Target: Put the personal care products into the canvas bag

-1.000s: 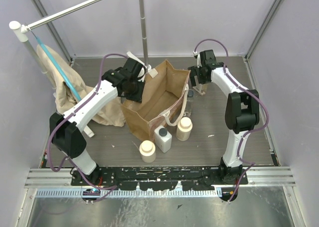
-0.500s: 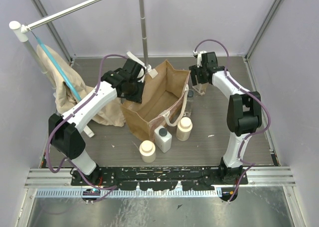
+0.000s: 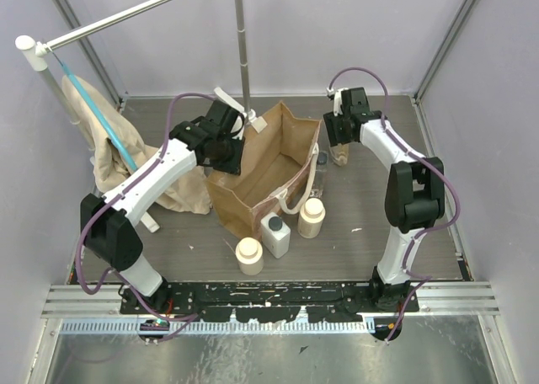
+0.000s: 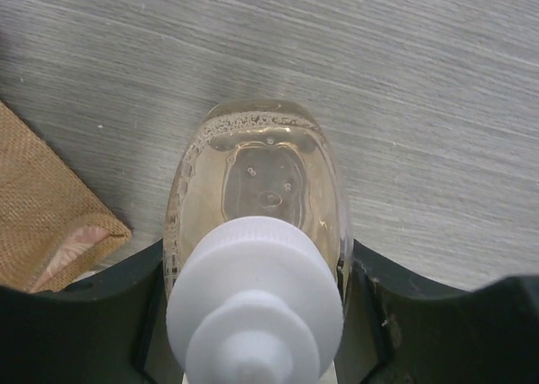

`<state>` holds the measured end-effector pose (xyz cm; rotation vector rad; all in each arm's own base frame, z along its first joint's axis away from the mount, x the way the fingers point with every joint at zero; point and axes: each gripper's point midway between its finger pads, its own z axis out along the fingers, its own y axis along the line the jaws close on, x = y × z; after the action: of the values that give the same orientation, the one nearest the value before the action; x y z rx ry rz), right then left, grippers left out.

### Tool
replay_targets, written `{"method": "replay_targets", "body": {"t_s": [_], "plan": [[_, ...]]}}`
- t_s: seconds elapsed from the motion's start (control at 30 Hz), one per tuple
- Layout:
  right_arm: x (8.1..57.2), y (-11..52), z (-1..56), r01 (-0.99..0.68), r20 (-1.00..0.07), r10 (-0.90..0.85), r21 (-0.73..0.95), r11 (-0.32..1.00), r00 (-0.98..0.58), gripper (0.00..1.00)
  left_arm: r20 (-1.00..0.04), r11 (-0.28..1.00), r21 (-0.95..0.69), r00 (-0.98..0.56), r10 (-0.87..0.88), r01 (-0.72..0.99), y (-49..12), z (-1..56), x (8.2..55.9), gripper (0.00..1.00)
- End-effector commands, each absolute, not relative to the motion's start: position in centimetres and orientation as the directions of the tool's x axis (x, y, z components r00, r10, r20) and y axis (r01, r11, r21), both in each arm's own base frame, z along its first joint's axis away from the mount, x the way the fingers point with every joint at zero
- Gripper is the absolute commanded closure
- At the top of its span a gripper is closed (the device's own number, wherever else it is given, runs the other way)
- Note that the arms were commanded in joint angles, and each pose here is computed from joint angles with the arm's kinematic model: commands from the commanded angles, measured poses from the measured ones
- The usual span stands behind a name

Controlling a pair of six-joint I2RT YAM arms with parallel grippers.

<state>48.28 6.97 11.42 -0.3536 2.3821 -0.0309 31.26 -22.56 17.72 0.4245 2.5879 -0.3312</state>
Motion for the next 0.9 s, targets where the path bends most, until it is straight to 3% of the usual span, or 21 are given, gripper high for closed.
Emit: {"method": "replay_targets", "body": {"t_s": [0.0, 0.23, 0.43, 0.63, 0.87], "plan": [[50.5, 6.0, 25.4, -0.144, -0.846, -0.232, -0.184, 0.972, -0.48, 0.99, -0.503, 0.91, -0.202, -0.836, 0.22, 0.361, -23.2, 17.7, 30.7, 0.73], [48.9, 6.8, 37.1, -0.152, -0.948, -0.188, -0.153, 0.976, -0.256, 0.99, -0.491, 0.909, -0.207, -0.842, 0.223, 0.362, -23.3, 17.4, 30.5, 0.8], [44.1, 10.0, 47.6, -0.328, -0.992, -0.122, -0.126, 0.936, 0.032, 0.99, -0.478, 0.906, -0.218, -0.849, 0.225, 0.363, -23.6, 17.1, 30.4, 0.88], [39.7, 14.6, 51.2, -0.566, -0.996, -0.072, -0.093, 0.819, 0.059, 0.99, -0.5, 0.907, -0.214, -0.838, 0.218, 0.363, -23.7, 17.4, 30.9, 0.93], [36.1, 17.7, 51.3, -0.692, -0.999, -0.036, -0.037, 0.721, 0.015, 0.99, -0.522, 0.907, -0.213, -0.827, 0.209, 0.363, -23.7, 17.9, 31.3, 0.98]]}}
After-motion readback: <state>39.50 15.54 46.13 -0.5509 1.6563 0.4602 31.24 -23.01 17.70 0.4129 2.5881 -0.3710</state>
